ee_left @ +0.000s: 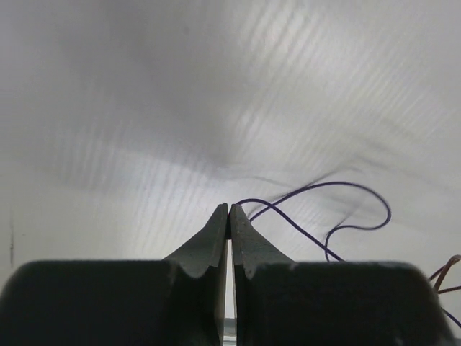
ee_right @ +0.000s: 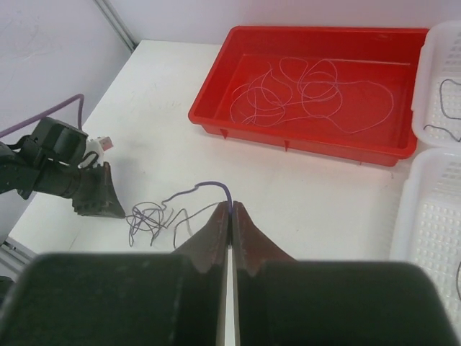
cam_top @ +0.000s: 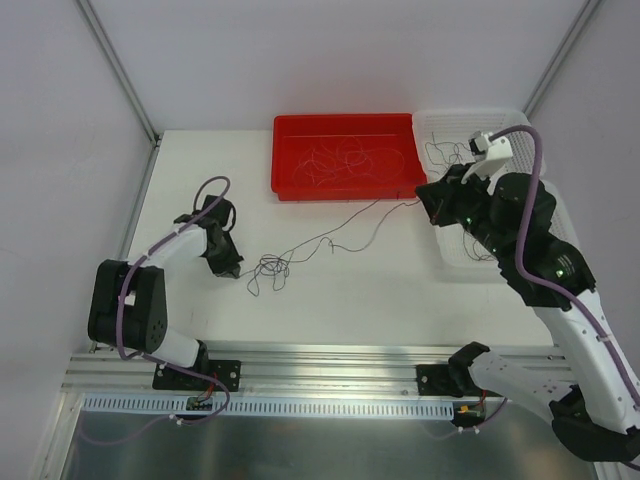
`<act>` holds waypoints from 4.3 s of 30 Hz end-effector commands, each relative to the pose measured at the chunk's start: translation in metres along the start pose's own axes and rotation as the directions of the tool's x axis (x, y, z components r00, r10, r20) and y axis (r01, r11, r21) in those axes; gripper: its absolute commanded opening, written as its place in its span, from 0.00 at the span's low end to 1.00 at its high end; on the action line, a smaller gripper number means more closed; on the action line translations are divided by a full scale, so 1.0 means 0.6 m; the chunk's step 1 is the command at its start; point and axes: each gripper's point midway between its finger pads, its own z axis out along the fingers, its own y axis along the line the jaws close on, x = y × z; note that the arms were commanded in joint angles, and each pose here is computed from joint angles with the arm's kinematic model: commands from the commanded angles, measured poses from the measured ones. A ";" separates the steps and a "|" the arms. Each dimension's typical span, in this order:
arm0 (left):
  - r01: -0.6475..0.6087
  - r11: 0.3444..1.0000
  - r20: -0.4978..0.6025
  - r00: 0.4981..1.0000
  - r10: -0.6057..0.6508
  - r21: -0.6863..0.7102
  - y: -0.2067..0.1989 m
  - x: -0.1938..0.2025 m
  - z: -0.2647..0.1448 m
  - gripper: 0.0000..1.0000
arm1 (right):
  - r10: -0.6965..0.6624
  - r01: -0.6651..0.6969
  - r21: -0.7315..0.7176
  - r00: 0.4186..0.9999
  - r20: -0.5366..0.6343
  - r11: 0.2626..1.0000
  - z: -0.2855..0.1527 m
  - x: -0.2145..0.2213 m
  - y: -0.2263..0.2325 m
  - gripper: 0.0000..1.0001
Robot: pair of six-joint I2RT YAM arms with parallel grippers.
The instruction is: Untangle the cables
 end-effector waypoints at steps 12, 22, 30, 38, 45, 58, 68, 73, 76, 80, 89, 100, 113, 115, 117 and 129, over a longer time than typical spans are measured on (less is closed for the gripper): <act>0.163 0.980 0.128 0.981 -0.148 -0.112 0.104 -0.147 -0.049 0.00 | -0.092 0.085 0.060 0.988 0.126 0.995 -0.112 -0.072 -0.029 0.01; 0.175 0.969 0.138 0.979 -0.152 -0.172 0.141 -0.145 -0.046 0.00 | -0.094 0.085 0.069 0.985 0.148 0.994 -0.128 -0.079 -0.032 0.01; -0.027 0.983 0.184 0.983 -0.007 0.181 0.035 -0.122 -0.101 0.00 | -0.022 0.021 -0.008 0.988 -0.156 1.000 0.017 0.075 -0.016 0.01; -0.140 0.940 0.159 0.983 0.093 0.310 -0.010 -0.060 -0.093 0.00 | 0.021 0.040 0.184 0.948 -0.319 0.982 0.174 0.184 -0.076 0.18; -0.204 0.922 0.156 0.975 0.160 0.330 -0.035 -0.045 -0.096 0.00 | -0.062 0.088 0.046 0.912 -0.406 0.995 0.217 0.251 0.007 0.50; -0.219 0.907 0.168 0.971 0.167 0.359 -0.046 -0.043 -0.106 0.00 | 0.111 -0.153 -0.061 0.892 -0.437 0.986 0.310 0.357 0.205 0.53; -0.227 0.902 0.184 0.968 0.169 0.367 -0.048 -0.043 -0.112 0.00 | 0.277 -0.226 0.164 0.836 -0.473 0.960 0.380 0.472 0.249 0.56; -0.232 0.898 0.192 0.967 0.169 0.375 -0.050 -0.043 -0.116 0.00 | 0.311 -0.232 0.215 0.810 -0.497 0.949 0.393 0.518 0.248 0.56; -0.233 0.896 0.195 0.966 0.169 0.377 -0.051 -0.043 -0.116 0.00 | 0.327 -0.228 0.246 0.794 -0.512 0.942 0.390 0.542 0.240 0.56; -0.233 0.895 0.194 0.966 0.169 0.380 -0.051 -0.043 -0.116 0.00 | 0.329 -0.213 0.269 0.781 -0.531 0.939 0.383 0.563 0.232 0.54; -0.232 0.897 0.194 0.966 0.169 0.375 -0.050 -0.044 -0.115 0.00 | 0.331 -0.210 0.277 0.778 -0.534 0.938 0.377 0.571 0.224 0.26; -0.225 0.909 0.190 0.968 0.166 0.352 -0.043 -0.045 -0.108 0.00 | 0.296 -0.178 0.276 0.826 -0.479 0.945 0.356 0.520 0.196 0.01; -0.060 0.992 0.164 0.986 0.041 0.113 0.047 -0.071 -0.080 0.00 | 0.058 -0.009 0.198 0.968 -0.242 0.980 0.183 0.226 0.081 0.01; -0.040 0.995 0.166 0.986 0.024 0.094 0.057 -0.075 -0.080 0.00 | 0.045 -0.014 0.176 0.985 -0.169 0.984 0.134 0.165 0.060 0.01; -0.028 0.997 0.170 0.985 0.016 0.071 0.066 -0.077 -0.078 0.00 | 0.040 -0.021 0.177 0.993 -0.107 0.984 0.099 0.123 0.038 0.01; 0.041 0.996 0.155 0.987 -0.029 -0.079 0.123 -0.086 -0.066 0.00 | -0.138 0.108 0.257 0.985 0.100 0.960 -0.141 -0.055 -0.078 0.01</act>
